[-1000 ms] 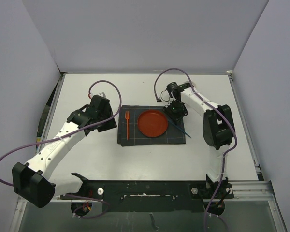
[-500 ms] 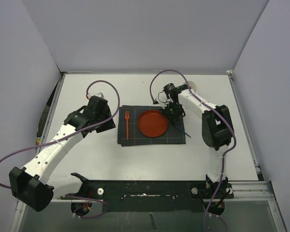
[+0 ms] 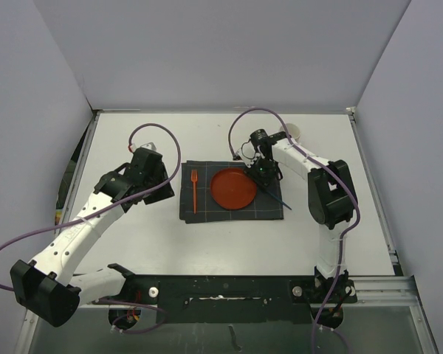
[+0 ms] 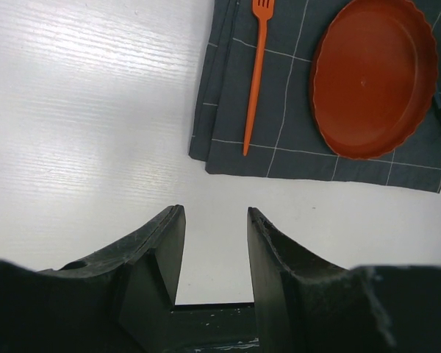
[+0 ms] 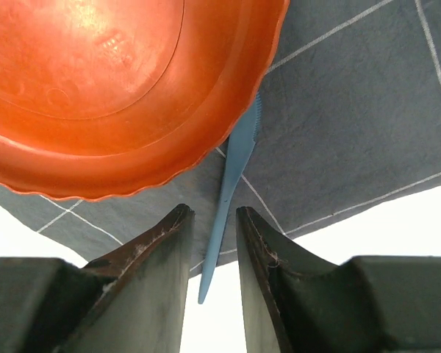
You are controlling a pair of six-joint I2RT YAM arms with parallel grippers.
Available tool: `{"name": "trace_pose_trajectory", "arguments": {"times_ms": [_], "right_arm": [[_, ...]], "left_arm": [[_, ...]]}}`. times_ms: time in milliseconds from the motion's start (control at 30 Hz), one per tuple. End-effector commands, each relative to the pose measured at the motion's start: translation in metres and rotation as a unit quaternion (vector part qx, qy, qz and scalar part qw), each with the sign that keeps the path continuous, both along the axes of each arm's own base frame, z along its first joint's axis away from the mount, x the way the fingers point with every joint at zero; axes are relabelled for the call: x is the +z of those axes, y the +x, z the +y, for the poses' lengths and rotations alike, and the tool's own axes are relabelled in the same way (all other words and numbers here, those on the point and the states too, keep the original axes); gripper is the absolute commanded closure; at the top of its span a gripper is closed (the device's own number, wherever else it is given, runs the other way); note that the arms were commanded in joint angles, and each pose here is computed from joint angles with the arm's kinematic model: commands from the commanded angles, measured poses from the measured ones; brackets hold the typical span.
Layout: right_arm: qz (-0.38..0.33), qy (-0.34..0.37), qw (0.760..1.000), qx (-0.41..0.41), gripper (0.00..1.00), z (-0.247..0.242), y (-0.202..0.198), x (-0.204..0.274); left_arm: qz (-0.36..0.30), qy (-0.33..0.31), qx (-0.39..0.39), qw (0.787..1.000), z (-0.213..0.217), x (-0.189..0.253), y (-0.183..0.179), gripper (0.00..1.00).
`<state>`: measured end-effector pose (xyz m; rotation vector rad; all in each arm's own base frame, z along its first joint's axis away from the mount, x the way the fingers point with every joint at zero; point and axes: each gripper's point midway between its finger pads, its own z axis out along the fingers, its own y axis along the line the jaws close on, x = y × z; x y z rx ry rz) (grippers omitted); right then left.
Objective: Set the dinner table for one person
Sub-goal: Place the knife on the napkin.
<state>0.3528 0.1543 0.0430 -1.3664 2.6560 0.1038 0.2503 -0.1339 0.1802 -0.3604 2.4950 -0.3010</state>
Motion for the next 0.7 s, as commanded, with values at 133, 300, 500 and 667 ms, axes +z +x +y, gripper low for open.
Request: {"name": "trace_pose_trajectory", "arguments": {"times_ms": [133,300,500,667], "right_arm": [[-0.016,0.025,1.000,-0.003,0.70,0.007,0.012,-0.002],[-0.011,0.025,1.000,-0.001,0.70,0.006,0.009,-0.008],[-0.007,0.025,1.000,-0.006,0.70,0.004,0.008,-0.013],[-0.004,0.030,1.000,-0.007,0.71,0.005,0.009,-0.017]], "left_arm": [[-0.028,-0.008,0.008,1.000,0.001,0.021,0.006,0.62],[-0.026,-0.006,0.006,1.000,0.000,0.021,0.007,0.62],[-0.025,-0.005,0.004,1.000,-0.001,0.021,0.008,0.62],[-0.024,-0.005,0.003,1.000,-0.002,0.021,0.009,0.62]]}}
